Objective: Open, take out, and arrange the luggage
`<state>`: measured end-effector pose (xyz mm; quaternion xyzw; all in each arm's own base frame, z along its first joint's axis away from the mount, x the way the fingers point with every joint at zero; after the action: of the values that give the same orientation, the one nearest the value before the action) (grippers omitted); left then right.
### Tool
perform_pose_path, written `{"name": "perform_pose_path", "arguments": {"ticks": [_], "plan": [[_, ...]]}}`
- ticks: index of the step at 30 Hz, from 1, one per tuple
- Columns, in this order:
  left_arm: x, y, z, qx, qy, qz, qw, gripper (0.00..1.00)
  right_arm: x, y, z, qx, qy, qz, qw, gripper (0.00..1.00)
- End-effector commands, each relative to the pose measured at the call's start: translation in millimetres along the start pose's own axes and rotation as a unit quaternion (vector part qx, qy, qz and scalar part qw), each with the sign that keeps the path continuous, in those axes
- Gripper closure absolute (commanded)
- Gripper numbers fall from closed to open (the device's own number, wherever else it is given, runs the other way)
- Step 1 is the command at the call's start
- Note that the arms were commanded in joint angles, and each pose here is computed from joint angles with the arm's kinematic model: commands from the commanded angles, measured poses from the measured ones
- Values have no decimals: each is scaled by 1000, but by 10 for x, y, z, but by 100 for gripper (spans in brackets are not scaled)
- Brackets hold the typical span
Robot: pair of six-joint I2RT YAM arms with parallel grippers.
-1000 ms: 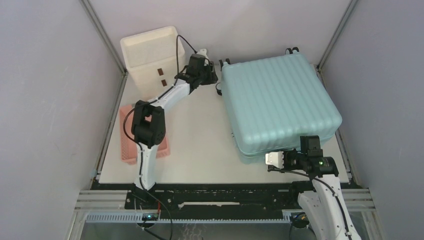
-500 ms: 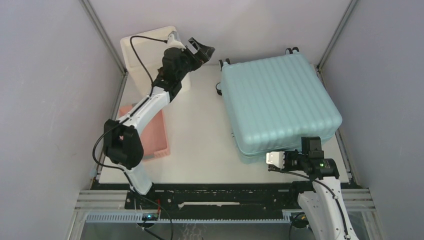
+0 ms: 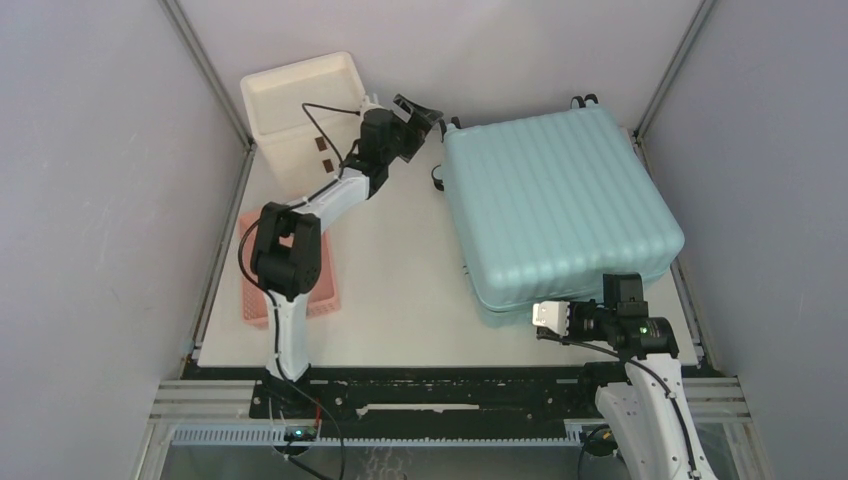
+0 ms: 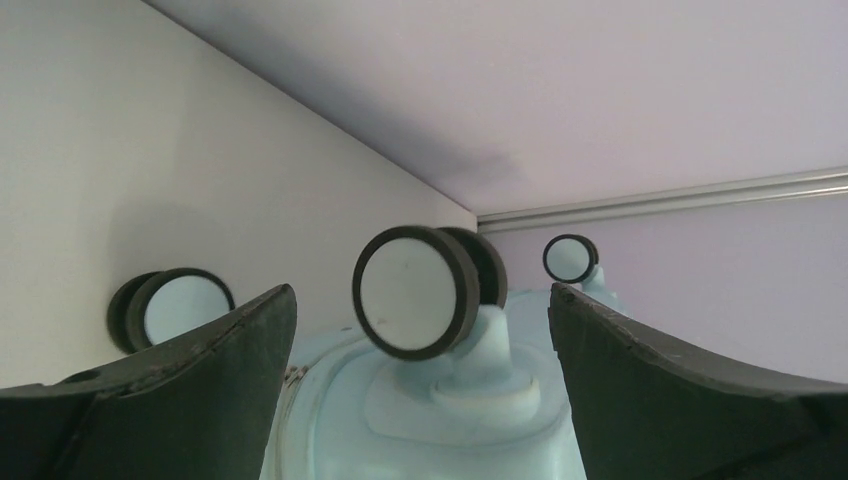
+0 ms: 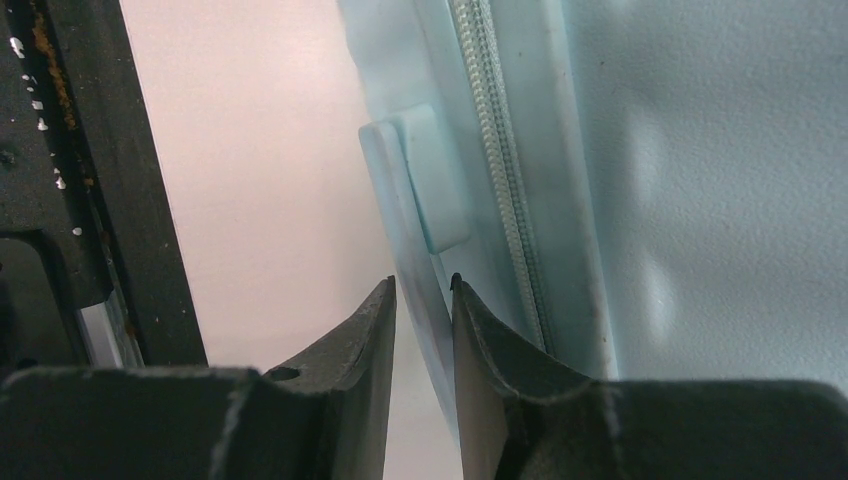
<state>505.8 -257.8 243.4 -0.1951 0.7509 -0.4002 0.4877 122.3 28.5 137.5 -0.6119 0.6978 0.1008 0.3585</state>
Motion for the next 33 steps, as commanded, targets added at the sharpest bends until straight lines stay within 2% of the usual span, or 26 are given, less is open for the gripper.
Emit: {"name": "perform_pose_path", "arguments": {"ticks": [1,5,12,20,25,28,33], "plan": [[-202,-307,102,52,-25,-39,998,1,50,137,11,-27,8,42,999,66],[-128,-281,197,65,-11,-75,995,2,54,133,18,-28,8,43,999,66],[-19,-222,287,60,5,-98,993,3,80,108,9,-19,12,53,998,66],[107,-288,425,79,15,-132,988,10,81,108,5,-18,13,51,998,66],[151,-334,443,95,16,-148,984,25,81,119,-17,-13,16,52,998,66],[115,-370,407,107,7,-153,982,42,74,129,-62,-4,19,54,998,62],[-17,-388,258,124,-21,-158,979,75,50,102,-199,23,21,61,998,53]]}}
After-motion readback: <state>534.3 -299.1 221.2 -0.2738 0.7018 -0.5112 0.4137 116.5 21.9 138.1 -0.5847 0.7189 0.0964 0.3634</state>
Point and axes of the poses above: each gripper's point midway between its finger pads, its own z axis out along the fingers, its own y axis along the line the jaws close on, x = y × z, the point moved 7 cm from there along -z, back along the fingers, and after that the axes turned 10 degrees about z, right-handed, at the moved point
